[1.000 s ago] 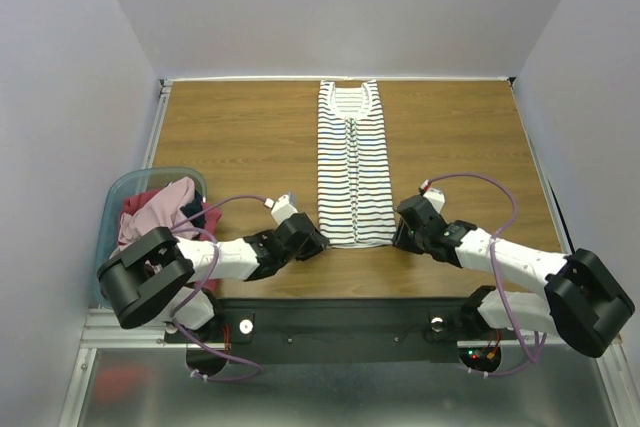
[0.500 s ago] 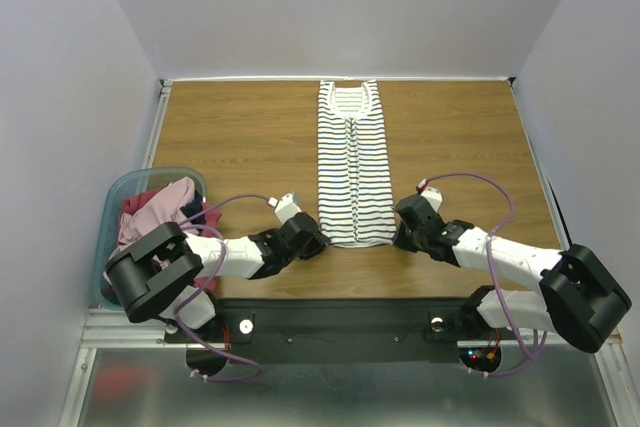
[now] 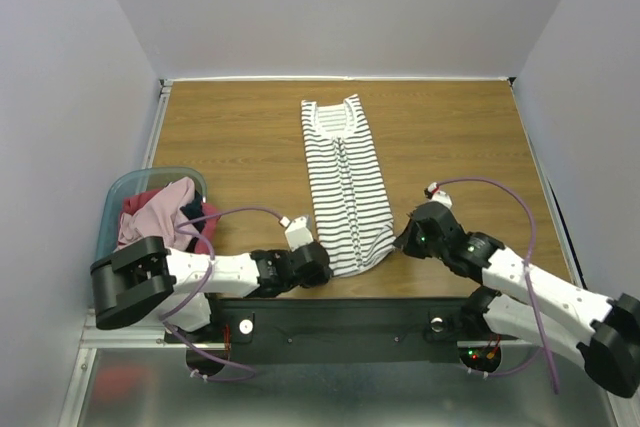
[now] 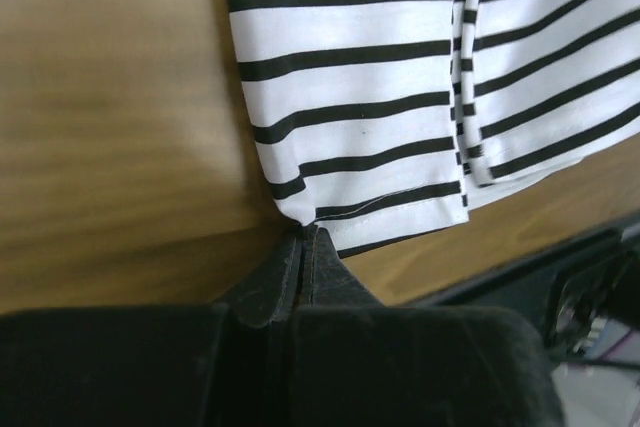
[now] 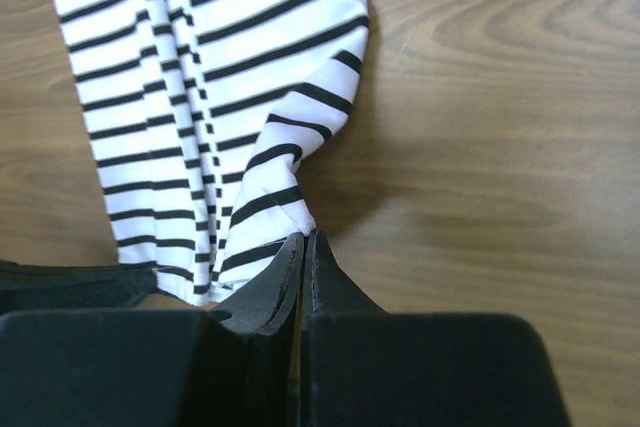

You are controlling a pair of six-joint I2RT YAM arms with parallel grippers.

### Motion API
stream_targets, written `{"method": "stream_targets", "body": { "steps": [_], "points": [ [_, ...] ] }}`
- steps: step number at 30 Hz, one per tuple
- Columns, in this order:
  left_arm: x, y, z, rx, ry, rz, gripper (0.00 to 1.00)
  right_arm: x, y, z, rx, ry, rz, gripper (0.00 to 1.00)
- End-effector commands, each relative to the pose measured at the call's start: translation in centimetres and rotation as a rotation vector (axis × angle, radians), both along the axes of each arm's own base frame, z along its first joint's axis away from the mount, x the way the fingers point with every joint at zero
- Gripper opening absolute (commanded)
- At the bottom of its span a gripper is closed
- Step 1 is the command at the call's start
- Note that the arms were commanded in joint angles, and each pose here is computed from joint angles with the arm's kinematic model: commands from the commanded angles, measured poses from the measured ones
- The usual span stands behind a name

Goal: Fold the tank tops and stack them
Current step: Fold the tank top

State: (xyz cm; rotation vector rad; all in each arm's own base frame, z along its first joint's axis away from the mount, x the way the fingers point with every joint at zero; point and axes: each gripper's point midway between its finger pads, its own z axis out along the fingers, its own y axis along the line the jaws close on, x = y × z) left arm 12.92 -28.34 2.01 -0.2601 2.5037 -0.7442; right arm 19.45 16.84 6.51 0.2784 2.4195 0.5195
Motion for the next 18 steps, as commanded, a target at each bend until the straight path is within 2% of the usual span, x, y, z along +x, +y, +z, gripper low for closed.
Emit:
{"method": "stream_targets", "body": {
  "steps": [1, 8, 14, 18],
  "points": [
    [-4.5, 5.1, -3.4, 0.215, 0.115, -0.027, 0.00, -3.1, -0.8, 0.2, 0.004, 0.060, 0.032, 0.00],
    [-6.4, 3.5, -0.3, 0.169, 0.105, -0.064, 0.00, -5.1, -0.2, 2.6, 0.078, 0.061, 0.080, 0.00],
    [-4.3, 2.6, 3.7, 0.098, 0.017, -0.010, 0.00, -3.0, 0.4, 4.0, 0.047, 0.005, 0.063, 0.00],
    [-2.5, 2.9, 4.8, 0.093, -0.020, 0.033, 0.00, -1.0, 1.6, 5.6, 0.051, -0.055, 0.054, 0.00]
  ]
}}
